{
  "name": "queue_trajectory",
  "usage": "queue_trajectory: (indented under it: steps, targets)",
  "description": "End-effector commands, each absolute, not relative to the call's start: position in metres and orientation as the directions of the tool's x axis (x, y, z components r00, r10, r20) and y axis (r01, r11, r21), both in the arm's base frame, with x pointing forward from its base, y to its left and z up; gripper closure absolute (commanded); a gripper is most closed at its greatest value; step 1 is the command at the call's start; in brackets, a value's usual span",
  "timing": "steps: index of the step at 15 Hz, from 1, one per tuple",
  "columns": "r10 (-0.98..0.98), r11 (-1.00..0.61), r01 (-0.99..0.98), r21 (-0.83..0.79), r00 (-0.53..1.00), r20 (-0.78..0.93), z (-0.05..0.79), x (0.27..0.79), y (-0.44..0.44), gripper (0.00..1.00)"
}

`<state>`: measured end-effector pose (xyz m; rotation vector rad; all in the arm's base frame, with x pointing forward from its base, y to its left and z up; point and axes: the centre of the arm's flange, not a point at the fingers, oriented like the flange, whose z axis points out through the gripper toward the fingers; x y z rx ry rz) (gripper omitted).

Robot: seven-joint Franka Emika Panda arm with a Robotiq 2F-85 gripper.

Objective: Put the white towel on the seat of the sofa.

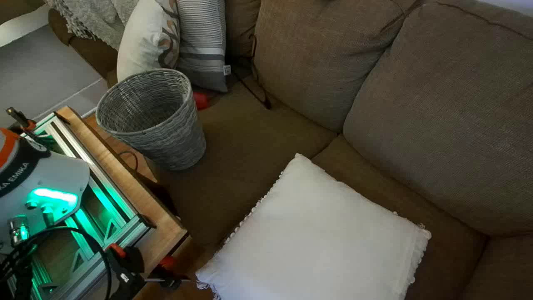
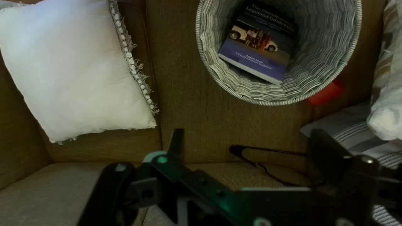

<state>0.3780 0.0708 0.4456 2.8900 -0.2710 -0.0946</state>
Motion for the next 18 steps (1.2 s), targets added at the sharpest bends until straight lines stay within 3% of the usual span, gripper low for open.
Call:
queue_trajectory:
  steps: [1, 6, 12, 18]
  targets:
    - [-0.191, -0.955, -0.175, 0.24, 0.981, -0.042, 0.446, 0.378, 0.071, 0.0]
    - [-0.243, -0.93, -0.236, 0.28, 0.97, 0.008, 0.441, 0.388, 0.069, 0.0]
    - [-0.129, -0.865, -0.276, 0.419, 0.929, 0.347, 0.431, 0.514, 0.051, 0.0]
    - [0.099, -0.937, 0.016, 0.349, 0.97, 0.221, 0.444, 0.631, 0.054, 0.0]
